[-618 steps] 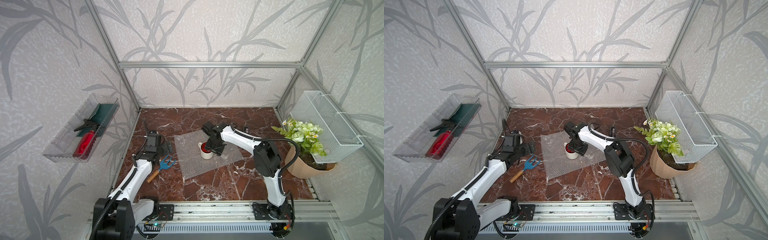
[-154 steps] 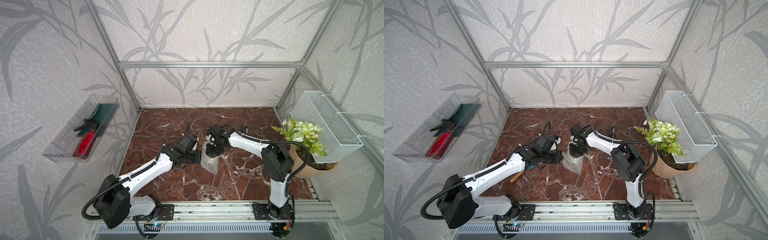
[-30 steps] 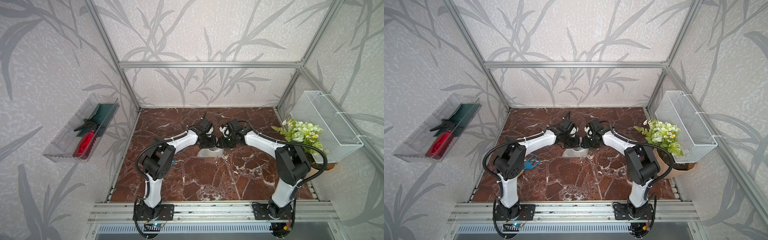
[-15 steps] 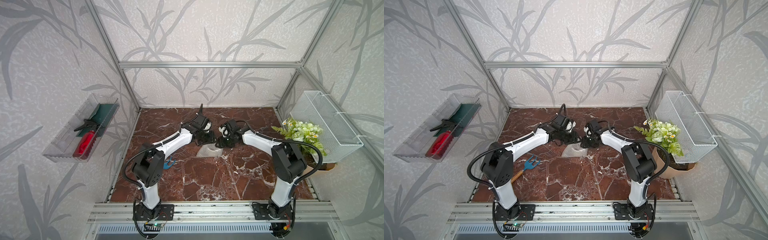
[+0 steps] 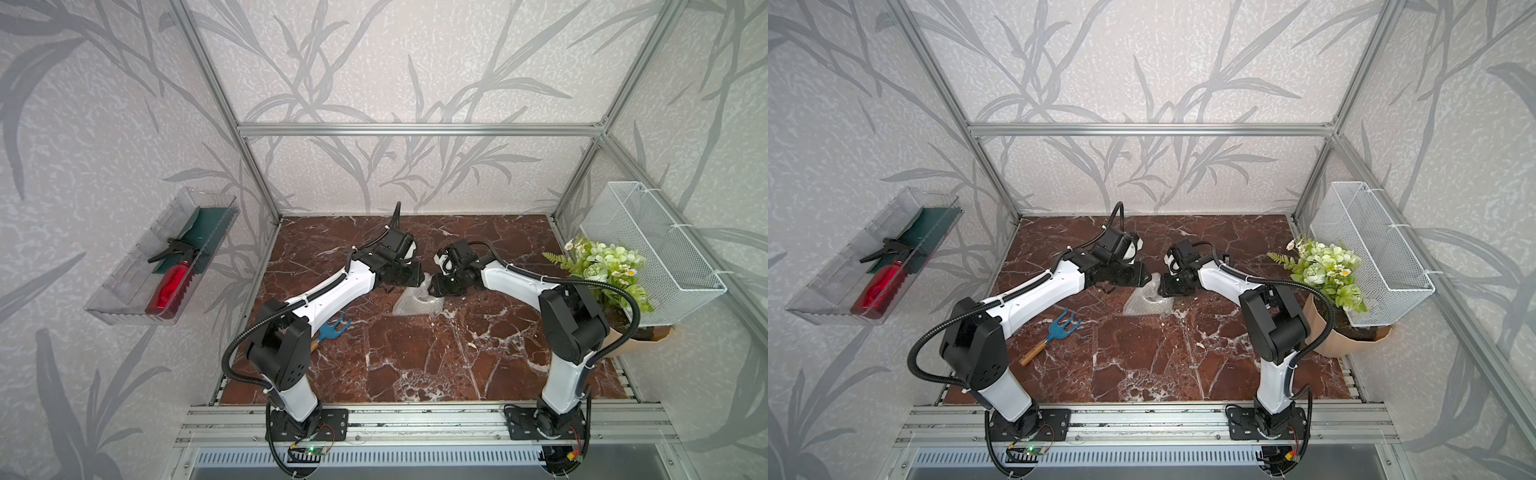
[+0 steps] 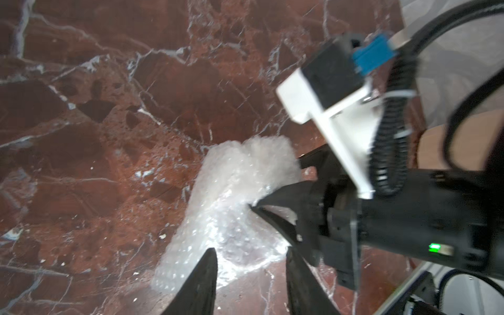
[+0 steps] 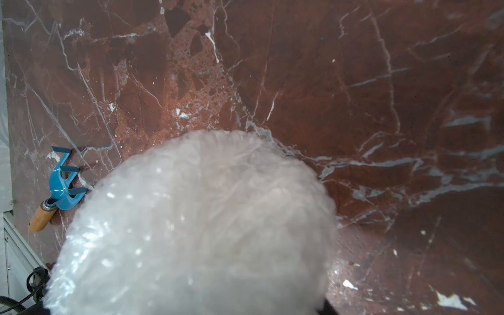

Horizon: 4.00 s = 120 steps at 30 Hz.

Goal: Wrap mugs in bubble wrap
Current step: Wrap the mug in bubble wrap.

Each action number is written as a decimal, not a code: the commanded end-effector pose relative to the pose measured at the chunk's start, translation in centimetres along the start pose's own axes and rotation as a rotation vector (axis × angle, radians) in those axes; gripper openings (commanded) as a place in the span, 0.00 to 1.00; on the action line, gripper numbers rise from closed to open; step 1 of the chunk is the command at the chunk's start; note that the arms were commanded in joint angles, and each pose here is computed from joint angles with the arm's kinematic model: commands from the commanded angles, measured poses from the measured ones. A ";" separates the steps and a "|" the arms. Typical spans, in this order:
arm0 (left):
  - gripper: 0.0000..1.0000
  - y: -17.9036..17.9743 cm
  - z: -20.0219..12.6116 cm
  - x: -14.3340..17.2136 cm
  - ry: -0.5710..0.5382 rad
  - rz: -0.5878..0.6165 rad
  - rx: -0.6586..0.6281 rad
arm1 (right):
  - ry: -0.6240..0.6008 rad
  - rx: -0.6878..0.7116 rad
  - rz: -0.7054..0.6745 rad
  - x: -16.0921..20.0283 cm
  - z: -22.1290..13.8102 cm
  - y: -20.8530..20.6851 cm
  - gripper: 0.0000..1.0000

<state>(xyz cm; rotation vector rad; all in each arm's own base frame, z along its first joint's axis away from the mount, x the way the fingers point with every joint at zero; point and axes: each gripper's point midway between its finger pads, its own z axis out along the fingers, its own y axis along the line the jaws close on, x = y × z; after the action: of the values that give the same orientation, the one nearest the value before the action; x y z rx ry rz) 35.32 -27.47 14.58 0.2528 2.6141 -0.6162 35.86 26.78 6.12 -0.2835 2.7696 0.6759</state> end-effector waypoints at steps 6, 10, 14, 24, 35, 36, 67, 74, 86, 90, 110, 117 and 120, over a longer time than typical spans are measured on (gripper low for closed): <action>0.41 2.7 3.0 0.9 -0.004 0.013 -0.051 | 0.227 0.162 0.038 6.5 3.1 -4.0 0.42; 0.42 2.3 3.4 0.7 -0.020 0.004 0.007 | 0.234 0.164 0.037 6.6 3.1 -4.0 0.40; 0.41 1.7 4.4 1.2 0.009 0.004 0.055 | 0.245 0.164 0.033 6.8 3.4 -3.9 0.39; 0.36 2.4 7.3 2.7 0.052 -0.029 0.066 | 0.277 0.169 0.021 7.3 3.9 -3.7 0.35; 0.29 3.8 7.8 3.9 0.078 -0.041 0.002 | 0.223 0.120 0.004 6.1 0.4 -1.5 0.50; 0.29 4.0 7.8 3.9 0.079 -0.042 -0.003 | 0.213 0.109 0.003 5.8 -0.1 -1.1 0.51; 0.27 3.2 6.7 3.2 0.060 -0.021 -0.033 | 0.091 0.056 0.023 3.1 -4.9 0.2 0.69; 0.39 2.1 5.5 2.3 0.013 -0.010 0.008 | 0.100 0.114 0.038 2.2 -1.4 -1.7 0.64; 0.60 -0.4 5.0 1.1 -0.060 -0.006 0.151 | 0.143 0.137 0.065 3.3 1.3 -3.0 0.53; 0.61 -0.1 5.7 1.2 -0.046 -0.004 0.143 | 0.144 0.127 0.070 3.5 1.3 -3.0 0.53; 0.49 0.2 9.7 5.1 0.102 0.045 0.034 | 0.150 0.090 0.073 3.6 0.1 -1.7 0.57; 0.43 1.8 9.6 5.7 0.128 0.063 -0.061 | 0.107 0.092 0.062 2.9 -3.9 -0.5 0.68; 0.43 1.9 9.6 5.7 0.128 0.067 -0.066 | 0.080 0.086 0.057 2.6 -5.6 0.0 0.71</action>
<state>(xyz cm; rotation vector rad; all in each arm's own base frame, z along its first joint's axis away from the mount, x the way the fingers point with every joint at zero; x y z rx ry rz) 36.15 -30.98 6.34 0.3377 2.6158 -0.6105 33.30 24.37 7.57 -0.2070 2.8965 0.5716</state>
